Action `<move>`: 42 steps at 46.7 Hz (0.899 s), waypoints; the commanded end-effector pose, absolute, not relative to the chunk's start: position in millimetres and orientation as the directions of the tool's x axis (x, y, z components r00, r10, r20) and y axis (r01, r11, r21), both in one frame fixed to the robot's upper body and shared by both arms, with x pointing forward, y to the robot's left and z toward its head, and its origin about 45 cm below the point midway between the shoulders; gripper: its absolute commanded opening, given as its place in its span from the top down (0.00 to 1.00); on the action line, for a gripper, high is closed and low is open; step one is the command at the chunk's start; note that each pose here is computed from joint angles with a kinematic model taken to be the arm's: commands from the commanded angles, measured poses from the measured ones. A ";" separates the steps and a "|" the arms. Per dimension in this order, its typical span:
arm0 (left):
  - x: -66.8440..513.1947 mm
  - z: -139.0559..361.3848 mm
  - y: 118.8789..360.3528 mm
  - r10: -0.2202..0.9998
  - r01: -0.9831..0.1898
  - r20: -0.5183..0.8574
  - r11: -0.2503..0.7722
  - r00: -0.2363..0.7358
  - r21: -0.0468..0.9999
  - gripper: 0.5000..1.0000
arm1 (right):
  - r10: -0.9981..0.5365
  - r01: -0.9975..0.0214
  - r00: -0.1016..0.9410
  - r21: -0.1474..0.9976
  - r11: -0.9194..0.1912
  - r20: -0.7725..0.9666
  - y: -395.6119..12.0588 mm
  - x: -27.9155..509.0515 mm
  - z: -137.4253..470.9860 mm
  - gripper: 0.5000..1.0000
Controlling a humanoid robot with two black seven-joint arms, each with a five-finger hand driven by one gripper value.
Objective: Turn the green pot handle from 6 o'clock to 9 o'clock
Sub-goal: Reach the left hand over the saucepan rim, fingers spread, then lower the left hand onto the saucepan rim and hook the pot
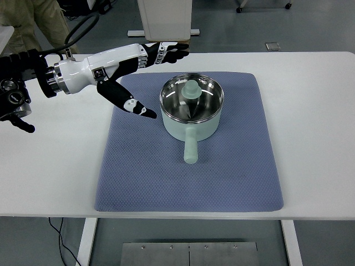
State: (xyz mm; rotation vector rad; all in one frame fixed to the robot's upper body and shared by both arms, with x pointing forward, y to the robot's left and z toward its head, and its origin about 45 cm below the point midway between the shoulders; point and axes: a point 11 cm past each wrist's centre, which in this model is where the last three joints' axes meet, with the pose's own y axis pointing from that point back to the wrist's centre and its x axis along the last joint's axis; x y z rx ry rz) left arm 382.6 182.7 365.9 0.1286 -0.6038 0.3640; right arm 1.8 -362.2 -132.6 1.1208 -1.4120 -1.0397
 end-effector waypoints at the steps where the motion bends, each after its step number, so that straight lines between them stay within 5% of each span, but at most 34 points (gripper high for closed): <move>1: 379.2 366.9 176.1 0.246 -0.337 0.596 0.940 0.764 0.044 0.00 | -0.980 -0.107 -0.057 0.975 0.196 0.191 -362.2 1.7 -132.6 0.00; 23: 359.7 356.6 144.4 -0.064 -0.164 0.686 0.951 0.725 0.262 0.00 | -0.980 -0.107 -0.057 0.975 0.196 0.191 -362.2 1.7 -132.6 0.00; 42: 352.3 336.8 133.9 -0.211 -0.100 0.690 0.919 0.692 0.382 0.00 | -0.980 -0.107 -0.057 0.975 0.196 0.191 -362.2 1.7 -132.6 0.00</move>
